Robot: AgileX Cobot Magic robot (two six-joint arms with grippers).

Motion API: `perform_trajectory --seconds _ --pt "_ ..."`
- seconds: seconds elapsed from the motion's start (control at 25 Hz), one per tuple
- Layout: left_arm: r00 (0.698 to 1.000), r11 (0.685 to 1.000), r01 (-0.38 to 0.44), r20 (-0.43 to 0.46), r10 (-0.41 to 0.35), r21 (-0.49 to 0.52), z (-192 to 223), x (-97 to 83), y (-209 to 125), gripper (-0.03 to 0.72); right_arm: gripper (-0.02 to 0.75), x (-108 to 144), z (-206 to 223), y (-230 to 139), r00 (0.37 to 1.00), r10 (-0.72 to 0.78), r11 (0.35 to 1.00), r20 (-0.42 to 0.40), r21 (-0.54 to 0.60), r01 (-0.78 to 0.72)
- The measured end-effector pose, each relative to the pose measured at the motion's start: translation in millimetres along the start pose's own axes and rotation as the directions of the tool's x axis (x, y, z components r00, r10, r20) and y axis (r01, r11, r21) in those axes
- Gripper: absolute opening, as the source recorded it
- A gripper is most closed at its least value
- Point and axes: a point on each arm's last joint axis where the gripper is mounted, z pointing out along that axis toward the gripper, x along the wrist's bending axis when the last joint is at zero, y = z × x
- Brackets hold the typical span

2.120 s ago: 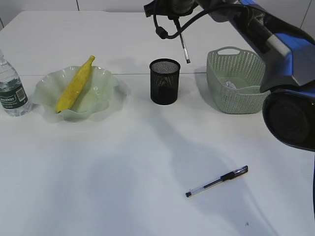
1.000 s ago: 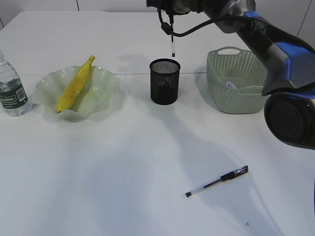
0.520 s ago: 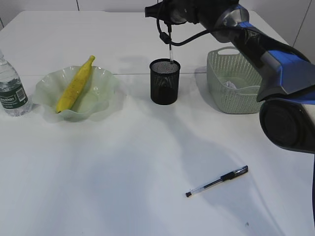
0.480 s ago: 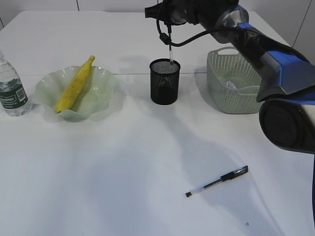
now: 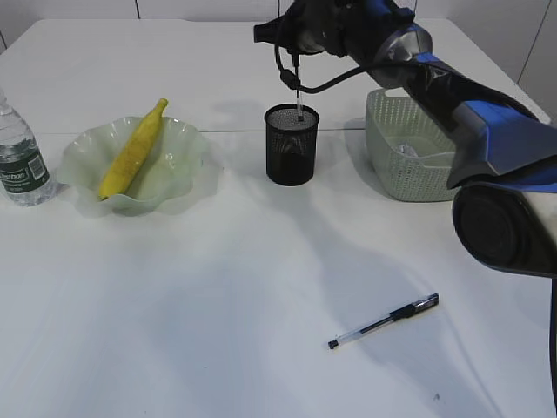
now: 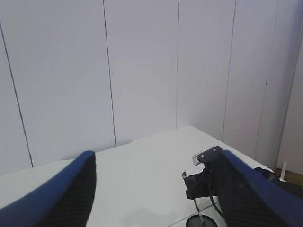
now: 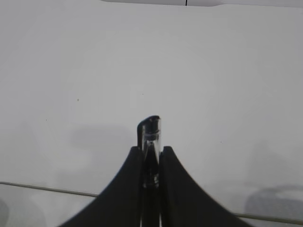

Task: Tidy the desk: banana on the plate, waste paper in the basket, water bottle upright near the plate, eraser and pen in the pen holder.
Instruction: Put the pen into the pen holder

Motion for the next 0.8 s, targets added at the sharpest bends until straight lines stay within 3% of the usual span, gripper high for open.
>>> perform_trajectory --seconds 0.8 --pt "1.000 1.000 -0.011 -0.008 0.011 0.013 0 0.8 -1 0.551 0.039 1 10 -11 1.000 -0.004 1.000 -0.009 -0.003 0.004"
